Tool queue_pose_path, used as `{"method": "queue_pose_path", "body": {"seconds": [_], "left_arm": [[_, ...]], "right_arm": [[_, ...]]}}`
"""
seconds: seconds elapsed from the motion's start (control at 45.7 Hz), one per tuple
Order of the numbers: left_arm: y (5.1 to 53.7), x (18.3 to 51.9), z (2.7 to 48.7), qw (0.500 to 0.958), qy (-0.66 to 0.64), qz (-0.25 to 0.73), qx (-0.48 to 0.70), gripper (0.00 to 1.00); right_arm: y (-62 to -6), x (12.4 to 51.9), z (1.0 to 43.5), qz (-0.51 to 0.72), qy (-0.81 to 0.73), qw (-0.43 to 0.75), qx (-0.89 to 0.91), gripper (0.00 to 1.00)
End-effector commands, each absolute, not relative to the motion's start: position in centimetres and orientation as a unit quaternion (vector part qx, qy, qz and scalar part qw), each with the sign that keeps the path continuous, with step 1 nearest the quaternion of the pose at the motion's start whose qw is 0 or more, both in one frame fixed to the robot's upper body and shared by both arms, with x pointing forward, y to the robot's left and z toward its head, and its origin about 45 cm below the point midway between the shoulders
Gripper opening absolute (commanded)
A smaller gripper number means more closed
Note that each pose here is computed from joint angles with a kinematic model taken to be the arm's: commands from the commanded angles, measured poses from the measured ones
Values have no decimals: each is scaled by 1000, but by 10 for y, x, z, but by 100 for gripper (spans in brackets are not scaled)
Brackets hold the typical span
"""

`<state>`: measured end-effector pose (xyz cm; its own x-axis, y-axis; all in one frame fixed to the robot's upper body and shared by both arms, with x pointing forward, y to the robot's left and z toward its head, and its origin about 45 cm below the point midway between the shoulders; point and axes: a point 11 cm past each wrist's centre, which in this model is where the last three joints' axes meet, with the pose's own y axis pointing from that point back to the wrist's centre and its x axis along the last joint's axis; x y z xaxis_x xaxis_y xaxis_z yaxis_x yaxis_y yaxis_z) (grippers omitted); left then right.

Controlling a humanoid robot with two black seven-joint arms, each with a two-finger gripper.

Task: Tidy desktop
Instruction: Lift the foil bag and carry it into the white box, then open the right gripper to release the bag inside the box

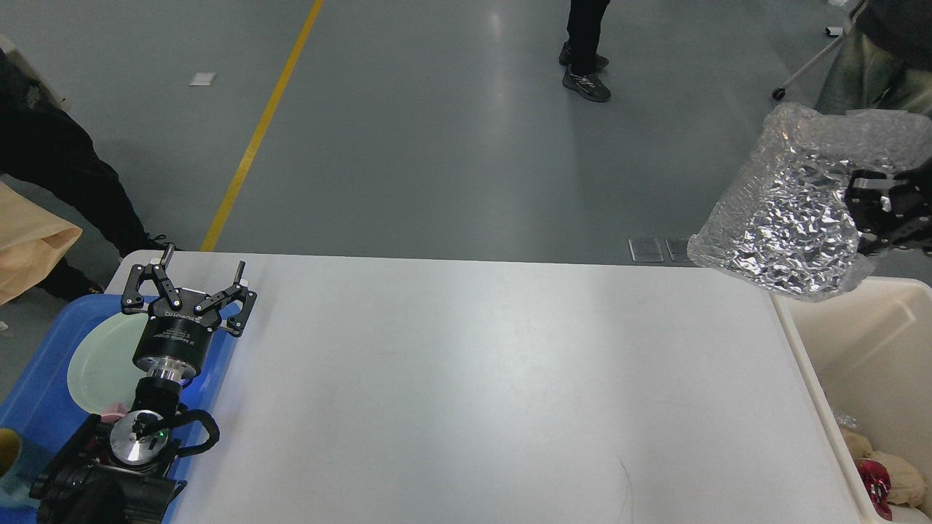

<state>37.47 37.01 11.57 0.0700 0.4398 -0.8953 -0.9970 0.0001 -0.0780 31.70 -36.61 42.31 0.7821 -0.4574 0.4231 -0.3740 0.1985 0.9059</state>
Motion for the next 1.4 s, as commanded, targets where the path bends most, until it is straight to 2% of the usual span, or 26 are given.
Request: {"method": "queue_pose_path", "body": {"seconds": [0.0, 0.197, 0.307, 0.46, 0.679, 0.832, 0.964, 1.095, 1.38], "left_arm": [[370, 375, 116, 614, 351, 585, -397, 96], [370, 375, 116, 614, 350, 584, -398, 96], [370, 375, 116, 614, 350, 584, -398, 96], [370, 375, 116, 614, 350, 584, -398, 96], [370, 375, 116, 614, 350, 584, -398, 96], [370, 375, 115, 614, 351, 585, -397, 96], [370, 375, 116, 614, 350, 584, -398, 96], [370, 375, 115, 614, 351, 585, -397, 96], [370, 375, 115, 614, 351, 585, -397, 96]], "right_arm": [[-413, 317, 405, -69, -383, 679, 622, 0], [-494, 320, 374, -117, -445, 677, 575, 0], [-540, 309, 346, -146, -469, 686, 537, 0], [-585, 298, 283, -166, -498, 692, 494, 0], [-636, 280, 218, -173, -531, 699, 446, 0], [-642, 263, 155, -164, -531, 717, 420, 0], [-638, 255, 122, -130, -534, 736, 395, 0], [-624, 226, 77, -113, -517, 761, 375, 0], [-590, 196, 27, -98, -494, 778, 375, 0]]}}
